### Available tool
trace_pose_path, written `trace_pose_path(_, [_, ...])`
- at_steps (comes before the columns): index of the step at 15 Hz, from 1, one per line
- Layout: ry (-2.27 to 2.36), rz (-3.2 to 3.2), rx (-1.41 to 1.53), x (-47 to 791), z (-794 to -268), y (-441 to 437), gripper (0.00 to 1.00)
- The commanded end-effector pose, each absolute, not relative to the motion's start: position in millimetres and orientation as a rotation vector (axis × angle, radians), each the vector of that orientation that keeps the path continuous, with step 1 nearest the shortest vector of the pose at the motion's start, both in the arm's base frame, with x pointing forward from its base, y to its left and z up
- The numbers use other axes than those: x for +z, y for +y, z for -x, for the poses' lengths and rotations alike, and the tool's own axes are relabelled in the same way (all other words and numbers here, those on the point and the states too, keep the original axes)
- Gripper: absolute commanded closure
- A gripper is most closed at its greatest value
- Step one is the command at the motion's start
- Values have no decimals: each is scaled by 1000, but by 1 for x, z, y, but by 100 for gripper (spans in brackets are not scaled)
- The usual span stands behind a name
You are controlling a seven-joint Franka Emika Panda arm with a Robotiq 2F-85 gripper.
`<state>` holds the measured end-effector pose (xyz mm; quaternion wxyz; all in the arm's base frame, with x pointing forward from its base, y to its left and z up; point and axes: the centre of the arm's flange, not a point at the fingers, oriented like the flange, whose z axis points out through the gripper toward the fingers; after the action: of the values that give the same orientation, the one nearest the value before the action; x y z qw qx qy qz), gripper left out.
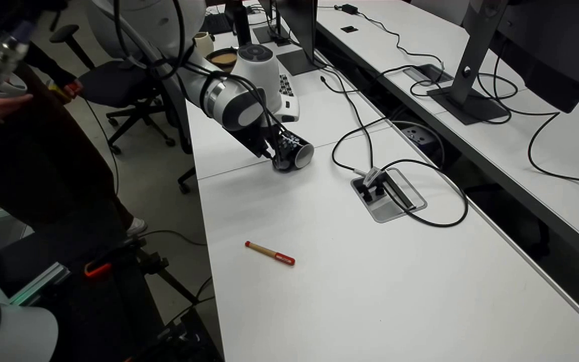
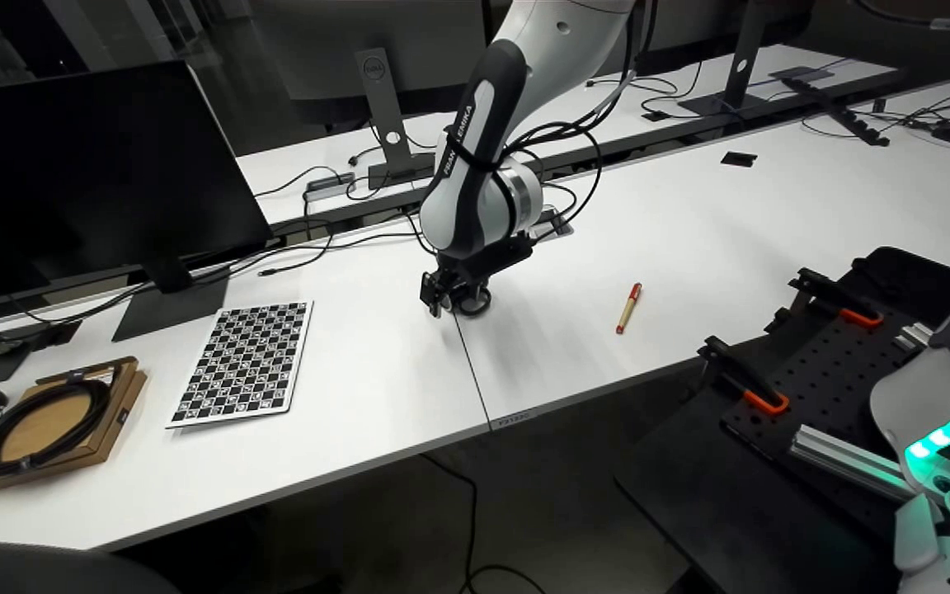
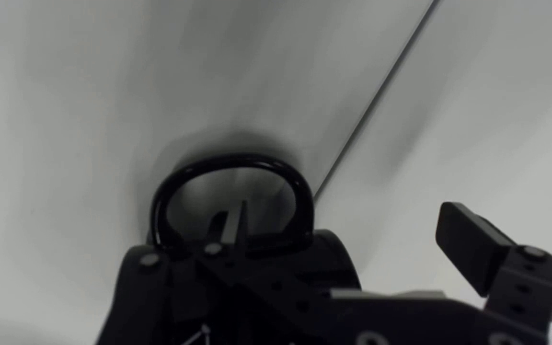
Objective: Turn the mug upside down
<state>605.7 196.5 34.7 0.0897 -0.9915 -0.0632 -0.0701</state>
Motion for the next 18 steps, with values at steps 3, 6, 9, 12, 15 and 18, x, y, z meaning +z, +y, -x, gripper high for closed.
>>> trace_pose_path(3, [-159,2969,-201,21,-619,194,0])
trace_pose_path(6, [-162,2978,-204,19,-619,190,0])
trace_pose_path(9, [-161,2985,-197,16,-617,185,0])
trace_pose_path(12, [-164,2988,-189,14,-616,182,0])
trace_pose_path(15, [-176,2986,-184,14,-615,185,0])
trace_pose_path(18, [-193,2986,-187,16,-615,191,0])
